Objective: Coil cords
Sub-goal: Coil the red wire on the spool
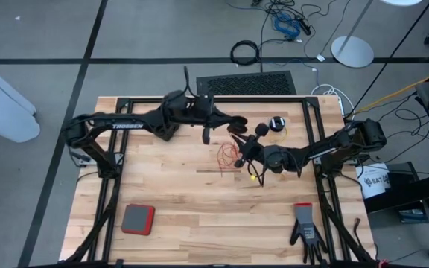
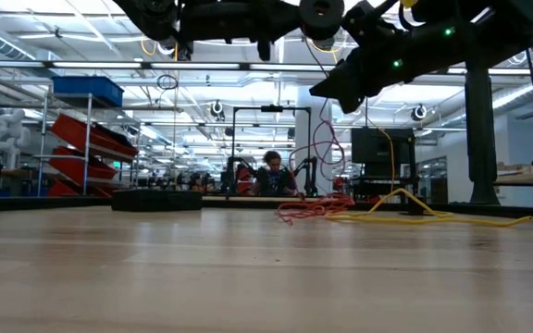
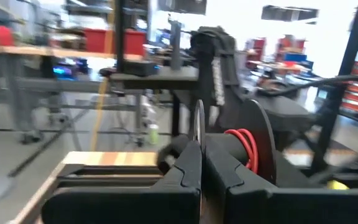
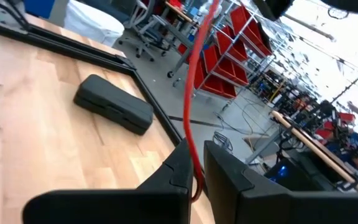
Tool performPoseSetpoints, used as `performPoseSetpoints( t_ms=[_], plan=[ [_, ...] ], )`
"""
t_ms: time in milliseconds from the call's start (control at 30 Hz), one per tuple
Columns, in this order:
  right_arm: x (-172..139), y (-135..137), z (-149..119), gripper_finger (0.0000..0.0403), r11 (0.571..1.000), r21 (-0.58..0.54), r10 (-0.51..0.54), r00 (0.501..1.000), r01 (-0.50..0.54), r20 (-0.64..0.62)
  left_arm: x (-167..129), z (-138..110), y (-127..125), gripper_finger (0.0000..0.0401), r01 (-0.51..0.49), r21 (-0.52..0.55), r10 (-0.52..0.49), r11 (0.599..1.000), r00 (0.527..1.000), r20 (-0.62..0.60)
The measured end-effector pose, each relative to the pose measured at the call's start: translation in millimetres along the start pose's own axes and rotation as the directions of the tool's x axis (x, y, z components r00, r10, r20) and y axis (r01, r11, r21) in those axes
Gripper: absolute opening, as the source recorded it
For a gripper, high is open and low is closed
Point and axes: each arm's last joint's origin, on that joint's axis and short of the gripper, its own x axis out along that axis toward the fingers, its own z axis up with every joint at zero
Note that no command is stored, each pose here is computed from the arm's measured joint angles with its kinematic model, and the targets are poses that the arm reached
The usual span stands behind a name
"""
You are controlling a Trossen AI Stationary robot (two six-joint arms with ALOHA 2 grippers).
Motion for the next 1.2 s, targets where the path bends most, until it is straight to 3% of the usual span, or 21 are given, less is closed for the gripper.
performPoseSetpoints(
  t_ms=[267, 633, 900, 1067, 1200],
  plan=[
    [-4, 5, 0, 0.0027, 0.999, -0.029, 0.028, 1.000, -0.029, -0.007, -10, -7, -3, 0.0000, 0.153, -0.050, -0.159, 0.987, 0.976, -0.148],
    [-15, 11, 2, 0.0015, 0.993, -0.054, 0.102, 0.995, -0.103, -0.018, -25, -30, 3, 0.0000, 0.197, -0.022, -0.191, 0.980, 0.910, -0.369],
    [-24, -7, 3, 0.0001, 0.989, 0.009, 0.147, 0.986, -0.147, -0.083, -26, -35, 1, 0.0000, 0.240, 0.044, -0.201, 0.970, 0.890, -0.410],
    [-29, -17, 10, 0.0001, 0.978, 0.079, 0.197, 0.979, -0.193, -0.047, -23, -37, -3, 0.0000, 0.155, 0.155, -0.068, 0.976, 0.886, -0.459],
    [-31, -21, 13, 0.0000, 0.971, 0.117, 0.214, 0.976, -0.210, -0.024, -18, -40, -9, 0.0000, 0.075, 0.294, 0.085, 0.953, 0.864, -0.496]
  ],
)
